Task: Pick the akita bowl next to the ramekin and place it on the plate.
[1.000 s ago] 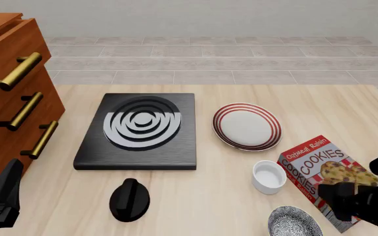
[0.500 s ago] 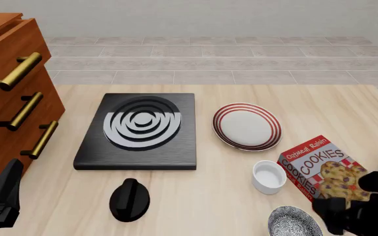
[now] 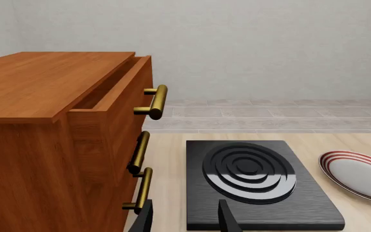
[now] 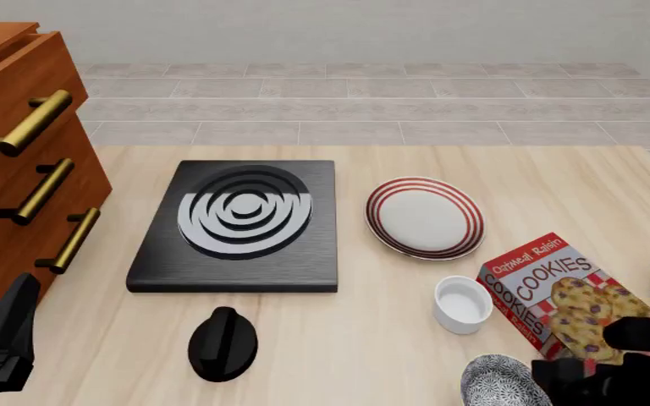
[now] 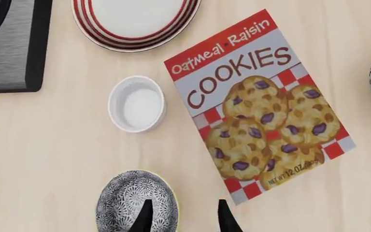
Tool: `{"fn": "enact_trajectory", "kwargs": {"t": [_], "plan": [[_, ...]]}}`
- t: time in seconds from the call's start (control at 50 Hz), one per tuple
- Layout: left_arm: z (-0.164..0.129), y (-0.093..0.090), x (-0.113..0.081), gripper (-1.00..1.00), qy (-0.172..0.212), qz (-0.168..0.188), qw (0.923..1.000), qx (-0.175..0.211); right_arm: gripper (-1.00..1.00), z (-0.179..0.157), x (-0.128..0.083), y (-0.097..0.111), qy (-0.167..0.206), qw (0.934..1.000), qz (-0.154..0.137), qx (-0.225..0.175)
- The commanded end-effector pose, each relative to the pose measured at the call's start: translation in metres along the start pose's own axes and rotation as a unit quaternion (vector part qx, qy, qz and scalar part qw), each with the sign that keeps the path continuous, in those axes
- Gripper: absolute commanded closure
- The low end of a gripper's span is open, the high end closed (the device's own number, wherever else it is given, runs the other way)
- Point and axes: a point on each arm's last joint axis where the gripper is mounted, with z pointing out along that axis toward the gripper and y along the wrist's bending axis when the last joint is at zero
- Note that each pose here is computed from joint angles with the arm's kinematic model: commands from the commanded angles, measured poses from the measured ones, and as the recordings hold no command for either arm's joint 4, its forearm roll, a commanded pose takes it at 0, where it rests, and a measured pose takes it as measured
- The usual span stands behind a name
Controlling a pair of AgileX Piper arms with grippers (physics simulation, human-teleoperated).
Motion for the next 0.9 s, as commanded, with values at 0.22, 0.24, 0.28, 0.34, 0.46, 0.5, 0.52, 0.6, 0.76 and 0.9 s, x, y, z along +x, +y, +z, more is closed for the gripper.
{"fn": "enact_trajectory", "kwargs": {"t": [0.22,0.24,0.28,0.34,0.46,0.5,0.52,0.6,0.76,0.9], "plan": [[0.0,0.0,0.0,-1.0,0.0,0.0,1.0,0.0,-1.0,0.016,0.016,-0.002,0.018,0.9998,0.004,-0.002],[0.0,0.0,0.0,-1.0,0.0,0.0,1.0,0.0,-1.0,0.016,0.016,-0.002,0.019,0.9998,0.004,-0.001],[0.0,0.0,0.0,-1.0,0.0,0.0,1.0,0.0,-1.0,0.018,0.018,-0.002,0.021,0.9998,0.003,-0.002],[0.0,0.0,0.0,-1.0,0.0,0.0,1.0,0.0,-1.0,0.02,0.021,-0.002,0.023,0.9997,0.004,-0.003],[0.0,0.0,0.0,-1.0,0.0,0.0,1.0,0.0,-1.0,0.027,0.028,-0.003,0.03,0.9995,0.006,-0.003],[0.0,0.0,0.0,-1.0,0.0,0.0,1.0,0.0,-1.0,0.028,0.029,-0.003,0.032,0.9995,0.005,-0.003],[0.0,0.0,0.0,-1.0,0.0,0.0,1.0,0.0,-1.0,0.029,0.031,-0.003,0.034,0.9994,0.006,-0.004],[0.0,0.0,0.0,-1.0,0.0,0.0,1.0,0.0,-1.0,0.033,0.036,-0.003,0.043,0.999,0.003,-0.008],[0.0,0.0,0.0,-1.0,0.0,0.0,1.0,0.0,-1.0,0.035,0.036,-0.001,0.048,0.9988,0.004,-0.01],[0.0,0.0,0.0,-1.0,0.0,0.0,1.0,0.0,-1.0,0.036,0.036,0.0,0.049,0.9987,0.001,-0.014]]}}
